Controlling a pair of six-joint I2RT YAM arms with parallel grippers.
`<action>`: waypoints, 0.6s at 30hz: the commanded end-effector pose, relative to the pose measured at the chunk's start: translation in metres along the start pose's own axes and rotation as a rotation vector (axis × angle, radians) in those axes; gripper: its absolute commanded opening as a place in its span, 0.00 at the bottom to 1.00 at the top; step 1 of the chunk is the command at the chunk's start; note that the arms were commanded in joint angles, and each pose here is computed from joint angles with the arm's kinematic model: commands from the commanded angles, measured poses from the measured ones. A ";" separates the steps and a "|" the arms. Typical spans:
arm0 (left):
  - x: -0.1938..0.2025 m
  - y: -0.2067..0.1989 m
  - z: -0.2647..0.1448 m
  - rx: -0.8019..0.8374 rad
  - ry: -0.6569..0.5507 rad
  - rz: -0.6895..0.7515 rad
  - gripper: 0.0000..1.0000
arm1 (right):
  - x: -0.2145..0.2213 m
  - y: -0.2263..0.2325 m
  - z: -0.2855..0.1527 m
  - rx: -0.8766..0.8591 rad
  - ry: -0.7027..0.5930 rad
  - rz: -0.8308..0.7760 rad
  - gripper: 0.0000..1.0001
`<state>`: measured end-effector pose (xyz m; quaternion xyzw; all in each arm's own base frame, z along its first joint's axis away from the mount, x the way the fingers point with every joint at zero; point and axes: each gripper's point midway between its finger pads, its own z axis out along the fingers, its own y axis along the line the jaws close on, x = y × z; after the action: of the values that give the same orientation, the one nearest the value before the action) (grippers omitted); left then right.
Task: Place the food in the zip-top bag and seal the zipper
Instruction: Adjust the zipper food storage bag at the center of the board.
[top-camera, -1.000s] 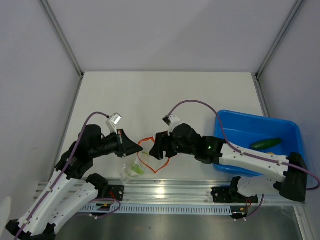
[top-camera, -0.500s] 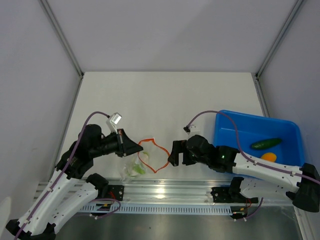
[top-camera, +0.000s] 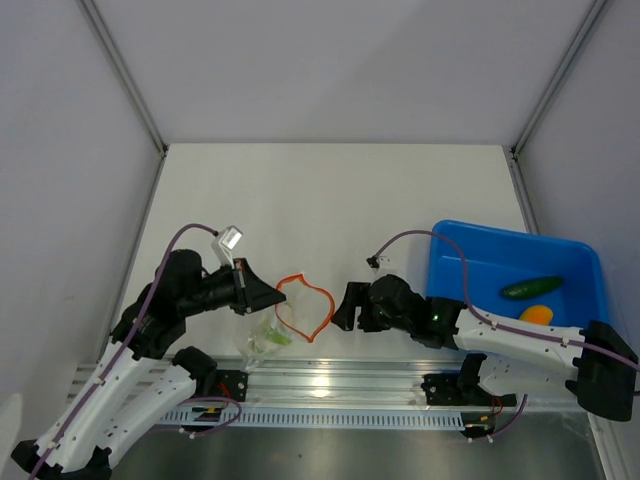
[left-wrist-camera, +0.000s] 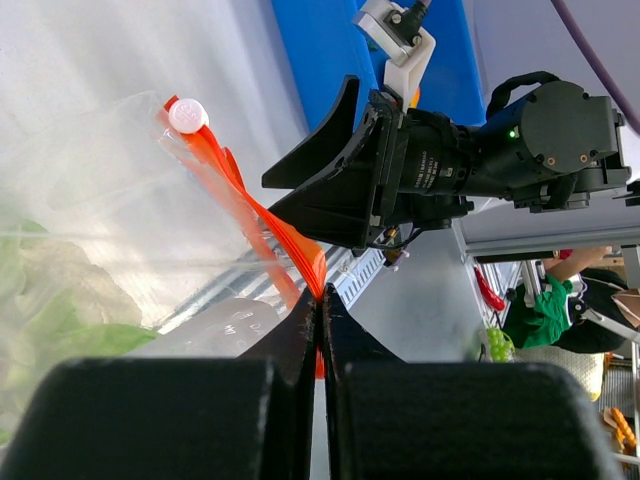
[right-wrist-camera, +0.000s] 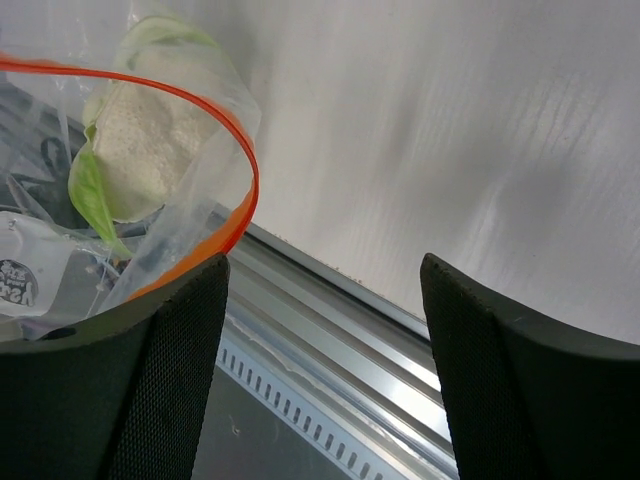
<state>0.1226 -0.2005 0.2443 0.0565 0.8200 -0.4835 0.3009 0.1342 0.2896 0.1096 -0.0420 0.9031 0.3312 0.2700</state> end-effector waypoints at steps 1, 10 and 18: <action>-0.003 -0.013 -0.003 0.055 -0.013 0.018 0.00 | -0.025 0.021 -0.011 -0.065 -0.092 0.055 0.78; 0.003 -0.007 0.001 0.062 -0.011 -0.016 0.01 | -0.034 0.038 -0.018 -0.122 -0.098 0.115 0.93; -0.004 -0.015 -0.003 0.060 -0.015 0.009 0.01 | -0.017 0.048 0.006 -0.128 0.017 0.089 0.77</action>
<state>0.1190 -0.2017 0.2373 0.0514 0.8174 -0.4935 0.2929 0.1383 0.3119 0.1255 -0.0117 0.8969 0.3667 0.2468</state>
